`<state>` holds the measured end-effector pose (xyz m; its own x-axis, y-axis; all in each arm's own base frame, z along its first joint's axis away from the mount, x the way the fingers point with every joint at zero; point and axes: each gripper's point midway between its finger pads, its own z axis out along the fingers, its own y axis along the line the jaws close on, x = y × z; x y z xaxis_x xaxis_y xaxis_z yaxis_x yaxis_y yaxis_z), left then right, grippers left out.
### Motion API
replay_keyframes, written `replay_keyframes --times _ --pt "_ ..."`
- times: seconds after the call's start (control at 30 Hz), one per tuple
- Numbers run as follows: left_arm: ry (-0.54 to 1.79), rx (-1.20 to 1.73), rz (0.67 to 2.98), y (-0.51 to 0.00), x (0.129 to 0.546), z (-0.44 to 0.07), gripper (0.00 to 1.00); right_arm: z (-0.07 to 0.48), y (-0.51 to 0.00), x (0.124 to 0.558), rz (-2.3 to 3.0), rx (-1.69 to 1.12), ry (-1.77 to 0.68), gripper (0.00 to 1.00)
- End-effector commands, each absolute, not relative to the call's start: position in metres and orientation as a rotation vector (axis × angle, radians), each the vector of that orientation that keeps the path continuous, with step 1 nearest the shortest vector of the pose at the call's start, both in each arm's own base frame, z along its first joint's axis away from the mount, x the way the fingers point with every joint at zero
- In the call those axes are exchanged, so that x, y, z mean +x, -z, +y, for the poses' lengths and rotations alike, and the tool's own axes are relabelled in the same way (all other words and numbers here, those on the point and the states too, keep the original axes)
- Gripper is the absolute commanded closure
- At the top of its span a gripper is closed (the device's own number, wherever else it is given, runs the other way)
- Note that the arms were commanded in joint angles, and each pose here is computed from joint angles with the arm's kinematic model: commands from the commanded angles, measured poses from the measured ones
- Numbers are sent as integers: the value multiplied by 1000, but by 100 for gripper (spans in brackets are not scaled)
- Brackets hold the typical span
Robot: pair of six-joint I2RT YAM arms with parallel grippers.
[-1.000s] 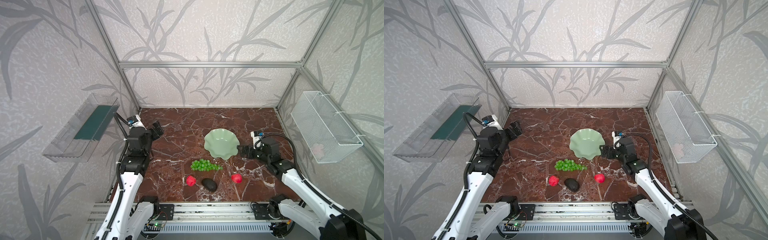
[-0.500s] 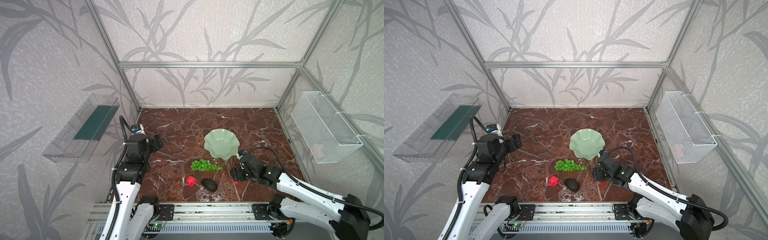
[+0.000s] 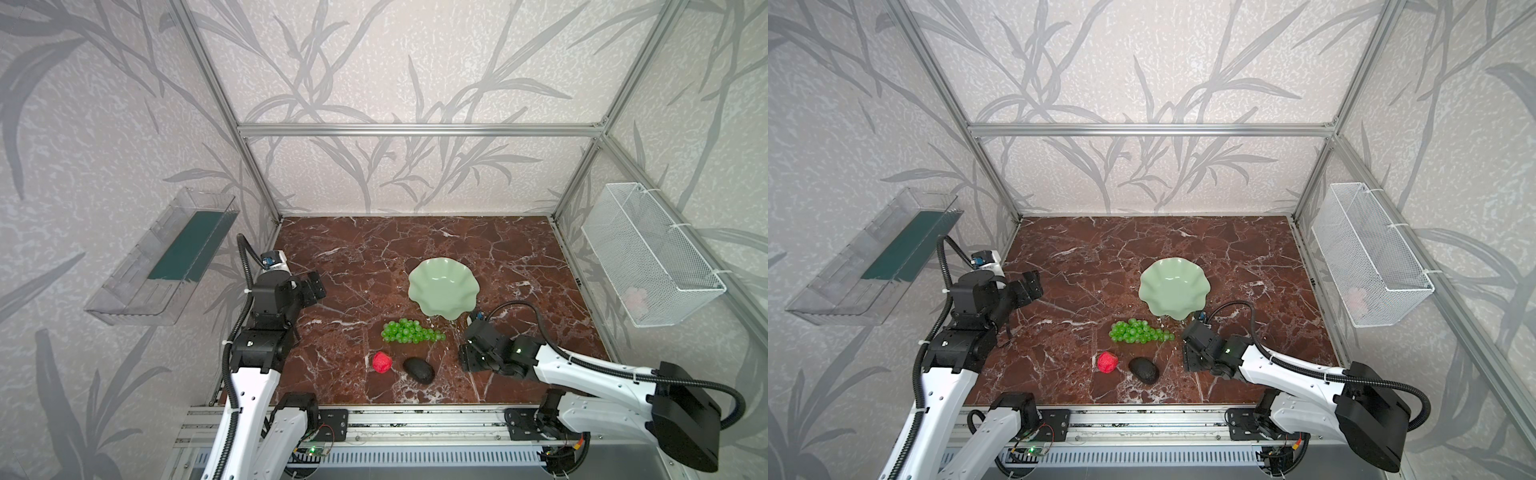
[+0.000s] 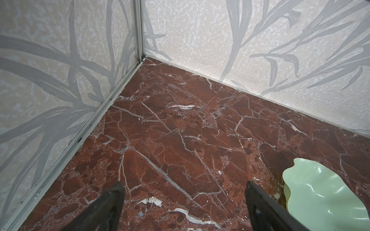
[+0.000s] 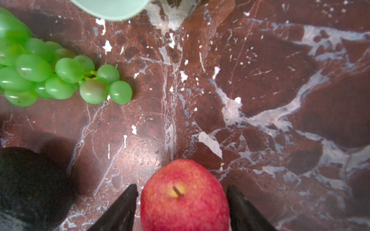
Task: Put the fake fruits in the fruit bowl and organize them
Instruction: 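Reach the right gripper to the red apple nearer the right arm and grasp it, then carry the red apple into the green bowl and open the right gripper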
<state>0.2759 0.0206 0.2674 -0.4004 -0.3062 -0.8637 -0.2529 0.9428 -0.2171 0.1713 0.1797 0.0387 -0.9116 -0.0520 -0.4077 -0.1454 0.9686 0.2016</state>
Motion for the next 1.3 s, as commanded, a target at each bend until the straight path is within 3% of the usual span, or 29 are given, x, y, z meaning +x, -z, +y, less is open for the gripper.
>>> replay_keyframes --times 0.0,0.23,0.4,0.7,1.03,1.27 --pt "39 -397 2035 -259 272 24 6 175 -37 174 2687 -108 -289 35" --pt "45 -399 2031 -259 271 24 6 173 -59 179 2604 -125 -293 50" --pt "59 -398 2025 -260 271 23 6 178 -111 196 2447 -158 -334 53" --pt "72 -404 2019 -258 270 23 6 222 -186 267 2036 -255 -297 53" --pt "64 -416 2011 -258 269 26 6 253 -165 353 1996 -305 -223 53" --pt "63 -428 2006 -258 270 29 6 254 -135 392 2018 -303 -144 53"
